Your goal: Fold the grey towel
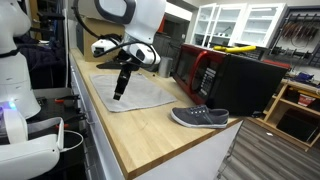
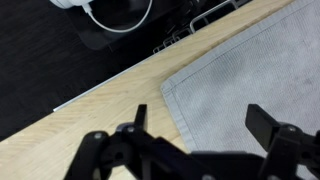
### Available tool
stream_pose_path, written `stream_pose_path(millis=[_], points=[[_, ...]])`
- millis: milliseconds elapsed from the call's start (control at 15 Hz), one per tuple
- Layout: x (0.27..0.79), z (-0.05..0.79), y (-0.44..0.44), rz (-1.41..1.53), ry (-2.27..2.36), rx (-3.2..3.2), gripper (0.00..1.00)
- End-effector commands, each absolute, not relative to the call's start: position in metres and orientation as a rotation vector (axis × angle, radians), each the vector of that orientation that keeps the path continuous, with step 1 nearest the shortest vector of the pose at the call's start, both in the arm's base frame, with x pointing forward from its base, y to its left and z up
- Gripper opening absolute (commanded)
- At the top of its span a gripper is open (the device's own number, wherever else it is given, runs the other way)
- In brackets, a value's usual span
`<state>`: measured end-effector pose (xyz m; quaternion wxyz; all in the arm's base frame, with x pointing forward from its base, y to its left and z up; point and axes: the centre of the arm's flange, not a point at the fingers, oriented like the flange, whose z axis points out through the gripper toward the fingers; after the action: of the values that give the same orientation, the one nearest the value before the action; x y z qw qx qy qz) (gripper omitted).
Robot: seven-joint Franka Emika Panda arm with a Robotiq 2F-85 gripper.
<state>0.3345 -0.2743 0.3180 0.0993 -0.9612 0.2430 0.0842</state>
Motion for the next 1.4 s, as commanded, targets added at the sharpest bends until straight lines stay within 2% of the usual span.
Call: stream_pose_path(millis=[0, 1333], points=[[0.3345, 0.3180, -0.2744, 0.249, 0.719, -2.843, 1.00], [0.3339, 0.3184, -0.2730, 0.218, 0.709, -2.876, 1.00]])
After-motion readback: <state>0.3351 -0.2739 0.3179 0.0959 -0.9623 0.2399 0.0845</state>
